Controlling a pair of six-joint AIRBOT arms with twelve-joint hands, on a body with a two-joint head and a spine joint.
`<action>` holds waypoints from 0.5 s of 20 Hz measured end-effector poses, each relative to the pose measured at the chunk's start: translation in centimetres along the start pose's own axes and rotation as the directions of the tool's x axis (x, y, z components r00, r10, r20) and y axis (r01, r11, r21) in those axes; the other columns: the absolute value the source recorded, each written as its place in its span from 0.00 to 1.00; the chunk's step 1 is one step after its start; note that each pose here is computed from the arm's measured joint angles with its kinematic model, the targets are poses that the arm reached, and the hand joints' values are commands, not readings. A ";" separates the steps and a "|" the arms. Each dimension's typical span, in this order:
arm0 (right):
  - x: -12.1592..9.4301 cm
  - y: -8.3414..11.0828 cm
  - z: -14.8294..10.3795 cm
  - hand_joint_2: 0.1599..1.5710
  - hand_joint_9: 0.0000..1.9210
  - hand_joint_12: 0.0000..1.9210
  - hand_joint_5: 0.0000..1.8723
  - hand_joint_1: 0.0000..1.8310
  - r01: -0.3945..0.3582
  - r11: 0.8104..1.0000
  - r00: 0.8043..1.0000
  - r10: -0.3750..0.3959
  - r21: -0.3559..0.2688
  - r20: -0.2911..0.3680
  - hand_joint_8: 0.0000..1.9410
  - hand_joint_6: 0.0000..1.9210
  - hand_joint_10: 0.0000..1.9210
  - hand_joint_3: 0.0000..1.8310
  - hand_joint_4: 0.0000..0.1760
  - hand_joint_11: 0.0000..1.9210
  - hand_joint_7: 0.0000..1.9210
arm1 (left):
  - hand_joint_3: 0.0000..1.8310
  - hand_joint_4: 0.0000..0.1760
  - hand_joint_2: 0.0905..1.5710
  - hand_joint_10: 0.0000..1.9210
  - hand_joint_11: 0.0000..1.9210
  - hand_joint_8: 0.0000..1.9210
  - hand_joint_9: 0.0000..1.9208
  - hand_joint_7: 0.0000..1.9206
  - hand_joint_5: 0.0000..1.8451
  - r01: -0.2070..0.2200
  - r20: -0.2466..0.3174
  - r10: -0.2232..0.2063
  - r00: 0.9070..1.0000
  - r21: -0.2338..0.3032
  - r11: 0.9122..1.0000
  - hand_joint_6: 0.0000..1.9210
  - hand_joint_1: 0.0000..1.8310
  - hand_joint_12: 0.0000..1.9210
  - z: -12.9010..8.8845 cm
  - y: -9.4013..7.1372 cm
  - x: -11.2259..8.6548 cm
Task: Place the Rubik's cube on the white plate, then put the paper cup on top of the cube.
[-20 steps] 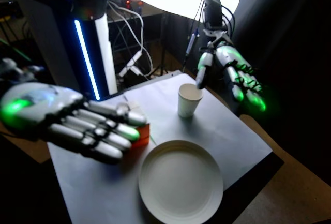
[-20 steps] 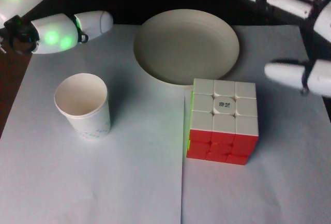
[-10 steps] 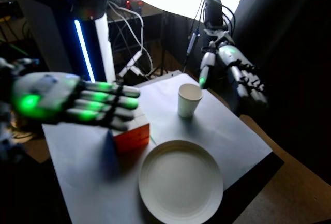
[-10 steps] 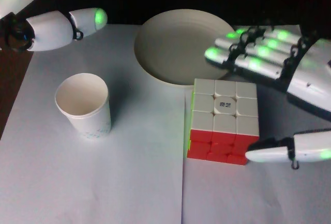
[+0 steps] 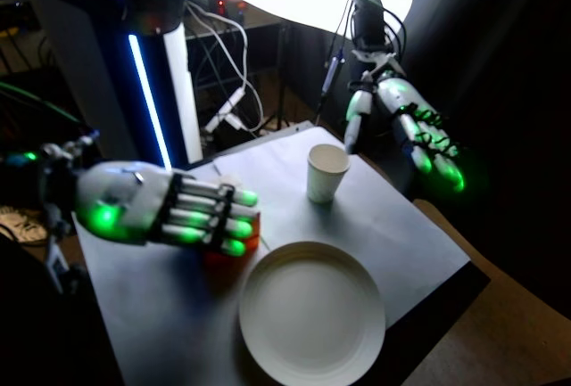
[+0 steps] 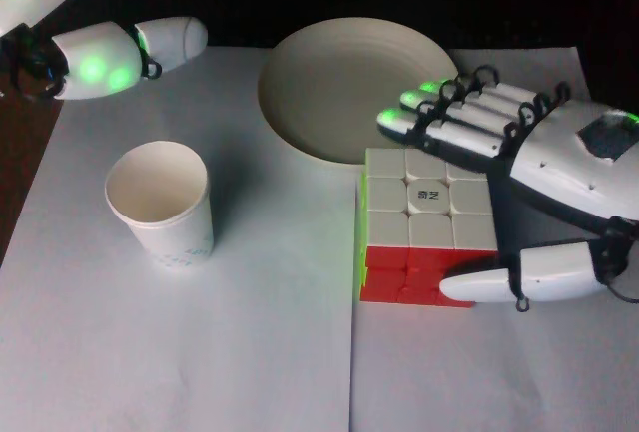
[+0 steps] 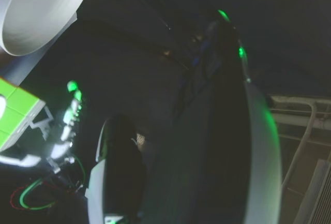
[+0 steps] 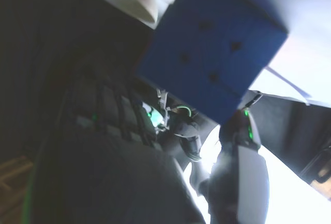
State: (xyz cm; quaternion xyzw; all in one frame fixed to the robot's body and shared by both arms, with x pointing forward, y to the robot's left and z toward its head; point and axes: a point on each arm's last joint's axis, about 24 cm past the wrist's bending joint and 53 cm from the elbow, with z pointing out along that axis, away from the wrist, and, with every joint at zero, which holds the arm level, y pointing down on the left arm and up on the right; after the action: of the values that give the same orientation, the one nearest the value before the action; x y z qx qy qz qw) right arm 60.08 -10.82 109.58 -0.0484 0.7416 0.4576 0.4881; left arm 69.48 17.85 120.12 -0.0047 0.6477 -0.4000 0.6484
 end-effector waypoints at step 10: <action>0.3 2.0 0.1 0.87 0.31 1.00 0.17 0.66 -0.039 0.998 0.999 0.040 -0.049 0.019 0.94 0.91 1.00 0.03 0.00 0.37 0.26 | 0.00 0.70 0.81 0.00 0.00 0.00 0.00 0.00 0.02 0.002 0.001 -0.002 1.000 -0.001 1.000 0.00 0.17 0.13 0.0 0.0 0.0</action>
State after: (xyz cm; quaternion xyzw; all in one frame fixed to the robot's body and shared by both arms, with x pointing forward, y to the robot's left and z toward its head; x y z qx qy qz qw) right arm 58.90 -9.49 110.61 -0.0409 0.7263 0.4854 0.4851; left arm 69.49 17.88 120.12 -0.0057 0.6475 -0.4002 0.6484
